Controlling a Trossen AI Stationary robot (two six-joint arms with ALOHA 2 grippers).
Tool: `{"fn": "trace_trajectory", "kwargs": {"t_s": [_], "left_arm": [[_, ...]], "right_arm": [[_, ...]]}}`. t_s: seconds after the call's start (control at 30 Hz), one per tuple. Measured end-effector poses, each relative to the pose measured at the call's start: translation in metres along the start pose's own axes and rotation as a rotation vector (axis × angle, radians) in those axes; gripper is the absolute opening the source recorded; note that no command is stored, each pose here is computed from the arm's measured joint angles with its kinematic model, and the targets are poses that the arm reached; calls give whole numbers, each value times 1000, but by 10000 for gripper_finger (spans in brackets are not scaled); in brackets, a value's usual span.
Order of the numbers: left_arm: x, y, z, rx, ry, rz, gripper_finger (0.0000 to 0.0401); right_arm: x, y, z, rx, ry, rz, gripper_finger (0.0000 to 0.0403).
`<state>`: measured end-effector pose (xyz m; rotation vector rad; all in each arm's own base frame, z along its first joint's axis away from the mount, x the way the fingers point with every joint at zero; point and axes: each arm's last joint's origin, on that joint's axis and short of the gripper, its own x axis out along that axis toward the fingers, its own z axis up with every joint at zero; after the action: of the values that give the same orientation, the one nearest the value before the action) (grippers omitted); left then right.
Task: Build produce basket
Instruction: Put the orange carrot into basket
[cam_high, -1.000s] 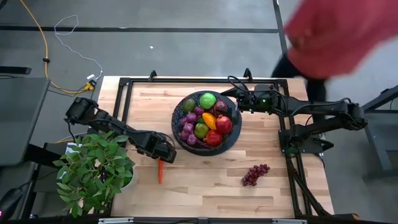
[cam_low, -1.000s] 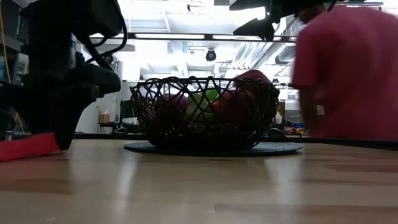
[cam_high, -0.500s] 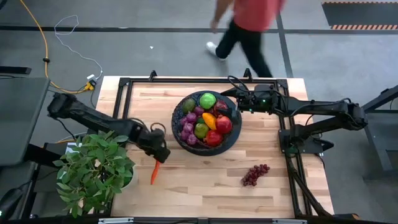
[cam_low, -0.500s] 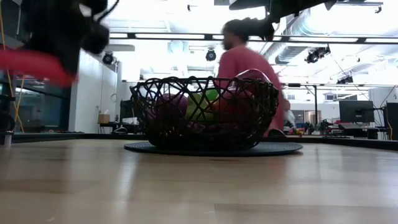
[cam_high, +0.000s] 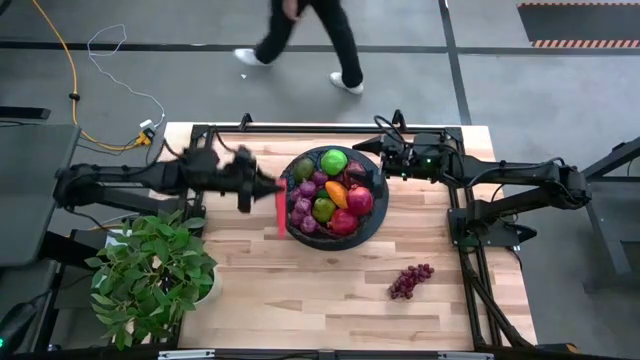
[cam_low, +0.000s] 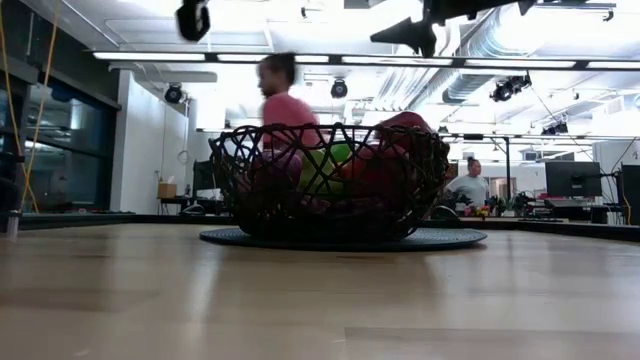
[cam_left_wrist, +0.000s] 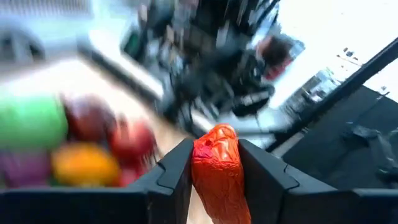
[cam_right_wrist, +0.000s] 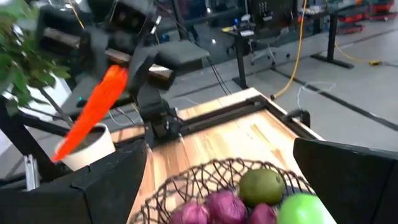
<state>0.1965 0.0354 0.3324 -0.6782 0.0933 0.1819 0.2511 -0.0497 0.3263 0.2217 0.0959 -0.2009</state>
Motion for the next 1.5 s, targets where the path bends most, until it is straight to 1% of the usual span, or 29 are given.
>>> {"fn": "trace_trajectory", "kwargs": {"t_s": [0.13,0.2,0.27,0.33,0.4,0.47,0.7,0.77,0.87,1.03,1.1,1.23,1.3,1.5], "left_arm": [[-4,-7,35,256,-104,2,106],[-7,-13,50,394,-147,8,107],[-11,-18,61,505,-189,16,108],[-12,-19,66,563,-216,37,108],[-12,-18,69,574,-238,44,108],[-12,-17,69,566,-253,44,108],[-11,-14,66,543,-233,60,108],[-8,-9,63,529,-203,130,108],[3,5,54,429,-116,259,108],[28,29,40,281,41,359,109],[38,41,31,215,118,416,110],[50,60,18,80,219,521,111],[56,68,14,60,253,559,111],[76,82,1,29,308,599,111]], "right_arm": [[0,2,5,30,-51,49,385],[0,4,8,56,-71,81,385],[-1,5,10,68,-84,107,385],[-1,5,11,73,-97,123,385],[-1,5,12,72,-101,125,385],[-1,5,12,75,-101,125,385],[-1,5,12,80,-100,125,385],[-1,5,12,80,-100,125,385],[-1,5,11,78,-98,124,385],[-1,5,11,73,-97,124,385],[-1,5,11,73,-97,123,385],[-1,5,11,72,-96,123,385],[-1,5,11,71,-95,123,385],[-1,5,11,72,-92,122,385]]}}
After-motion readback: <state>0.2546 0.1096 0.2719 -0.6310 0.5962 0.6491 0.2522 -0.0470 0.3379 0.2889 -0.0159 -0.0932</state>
